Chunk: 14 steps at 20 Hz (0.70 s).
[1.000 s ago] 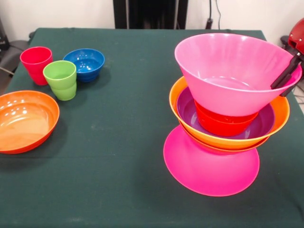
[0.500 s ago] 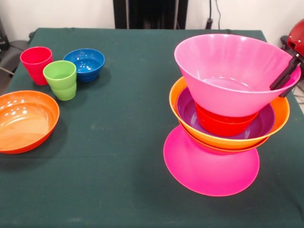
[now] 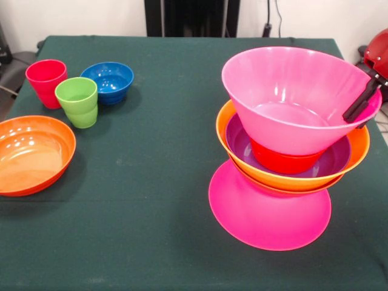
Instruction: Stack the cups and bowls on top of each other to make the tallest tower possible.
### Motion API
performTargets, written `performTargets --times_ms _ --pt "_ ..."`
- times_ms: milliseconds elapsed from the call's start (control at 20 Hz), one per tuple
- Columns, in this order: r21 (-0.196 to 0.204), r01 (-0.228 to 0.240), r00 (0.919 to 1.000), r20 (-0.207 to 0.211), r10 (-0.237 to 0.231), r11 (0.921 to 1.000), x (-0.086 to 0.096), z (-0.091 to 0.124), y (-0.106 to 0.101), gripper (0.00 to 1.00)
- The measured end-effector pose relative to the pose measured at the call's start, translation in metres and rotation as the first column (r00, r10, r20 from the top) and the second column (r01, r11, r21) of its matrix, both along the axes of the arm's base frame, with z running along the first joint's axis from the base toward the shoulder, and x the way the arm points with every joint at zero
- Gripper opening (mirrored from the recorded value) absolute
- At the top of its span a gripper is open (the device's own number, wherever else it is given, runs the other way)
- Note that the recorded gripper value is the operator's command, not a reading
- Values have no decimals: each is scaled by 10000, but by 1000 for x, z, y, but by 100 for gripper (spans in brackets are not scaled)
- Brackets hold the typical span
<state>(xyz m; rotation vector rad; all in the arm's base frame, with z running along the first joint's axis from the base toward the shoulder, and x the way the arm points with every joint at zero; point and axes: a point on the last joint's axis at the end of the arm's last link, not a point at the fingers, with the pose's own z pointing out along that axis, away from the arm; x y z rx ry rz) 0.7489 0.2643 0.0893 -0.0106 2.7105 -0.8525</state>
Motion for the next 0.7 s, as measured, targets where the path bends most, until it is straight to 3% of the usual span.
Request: performTargets --times_ms 700 --pt "39 74 9999 -110 -73 10000 -3 -5 -1 0"
